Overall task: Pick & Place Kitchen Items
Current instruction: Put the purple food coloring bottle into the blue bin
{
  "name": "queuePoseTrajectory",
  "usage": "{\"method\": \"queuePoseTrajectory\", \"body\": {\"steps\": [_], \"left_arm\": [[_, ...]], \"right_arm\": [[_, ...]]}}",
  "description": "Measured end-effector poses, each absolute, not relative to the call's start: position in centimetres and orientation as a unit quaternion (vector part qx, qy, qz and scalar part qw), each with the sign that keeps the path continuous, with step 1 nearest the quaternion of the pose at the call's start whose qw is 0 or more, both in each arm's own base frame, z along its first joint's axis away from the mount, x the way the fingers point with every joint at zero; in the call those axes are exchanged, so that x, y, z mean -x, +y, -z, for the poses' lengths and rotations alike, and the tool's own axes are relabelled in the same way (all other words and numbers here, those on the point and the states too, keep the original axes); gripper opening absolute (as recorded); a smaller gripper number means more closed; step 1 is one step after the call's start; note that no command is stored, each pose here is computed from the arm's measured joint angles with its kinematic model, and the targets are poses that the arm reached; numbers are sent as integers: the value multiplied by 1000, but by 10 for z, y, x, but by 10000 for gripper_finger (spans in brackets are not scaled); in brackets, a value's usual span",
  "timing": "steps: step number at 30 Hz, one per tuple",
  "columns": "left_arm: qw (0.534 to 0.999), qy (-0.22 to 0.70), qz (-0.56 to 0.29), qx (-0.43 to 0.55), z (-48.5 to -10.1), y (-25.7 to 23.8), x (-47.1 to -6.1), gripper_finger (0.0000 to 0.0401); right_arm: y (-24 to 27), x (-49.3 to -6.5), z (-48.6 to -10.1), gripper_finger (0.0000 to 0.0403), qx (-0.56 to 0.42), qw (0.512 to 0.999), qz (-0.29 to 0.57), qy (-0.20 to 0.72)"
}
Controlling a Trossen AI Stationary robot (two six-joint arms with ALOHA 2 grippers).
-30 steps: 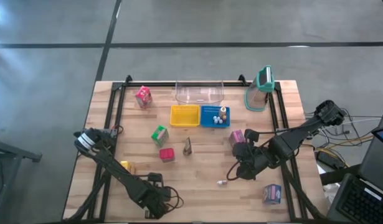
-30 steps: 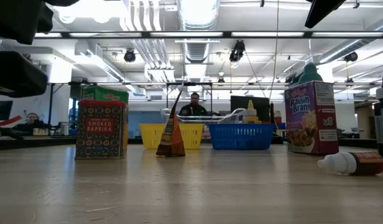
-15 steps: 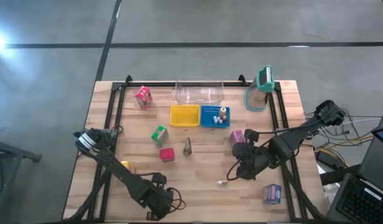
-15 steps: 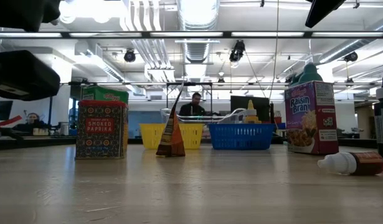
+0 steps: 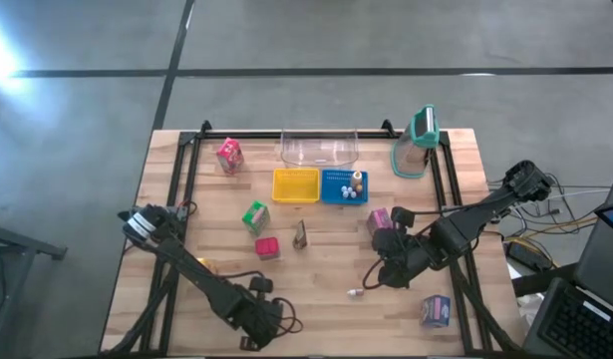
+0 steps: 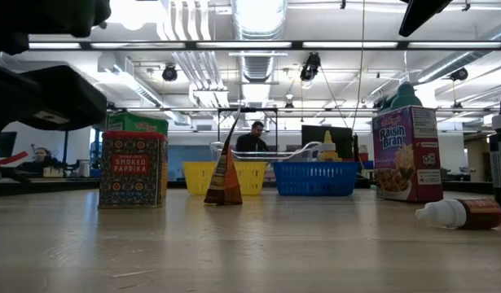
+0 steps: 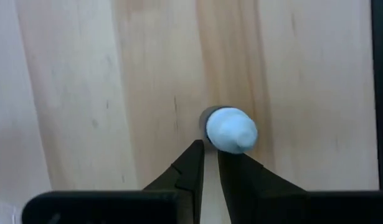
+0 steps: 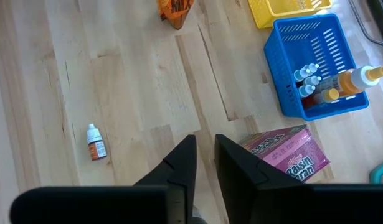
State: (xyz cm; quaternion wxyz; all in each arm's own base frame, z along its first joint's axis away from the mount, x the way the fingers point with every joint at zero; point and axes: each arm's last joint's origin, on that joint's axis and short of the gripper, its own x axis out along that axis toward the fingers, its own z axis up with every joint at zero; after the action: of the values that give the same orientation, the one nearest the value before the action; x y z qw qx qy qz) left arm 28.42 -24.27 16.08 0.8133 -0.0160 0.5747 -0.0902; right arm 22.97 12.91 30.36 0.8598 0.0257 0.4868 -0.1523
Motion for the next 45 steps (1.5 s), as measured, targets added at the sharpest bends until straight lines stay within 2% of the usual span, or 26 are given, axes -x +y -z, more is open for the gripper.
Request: {"method": "queuePoseTrajectory", "body": {"steps": [5,16,35,45], "left_arm": [[823,558,103,13,-161,-241,-289,53],[832,545,102,3,-162,-235,-297,53],[825,549,124,42,-148,-241,-300,53],[828,542,138,47,-146,-245,-301,53]], "right_arm": [[129,-230,-304,57,-26,860,152,487],[129,-230,-304,32,-26,860,152,487],[129,-230,-303,61,-25,859,152,488],[129,-229,-301,41,-24,858,153,489]]}}
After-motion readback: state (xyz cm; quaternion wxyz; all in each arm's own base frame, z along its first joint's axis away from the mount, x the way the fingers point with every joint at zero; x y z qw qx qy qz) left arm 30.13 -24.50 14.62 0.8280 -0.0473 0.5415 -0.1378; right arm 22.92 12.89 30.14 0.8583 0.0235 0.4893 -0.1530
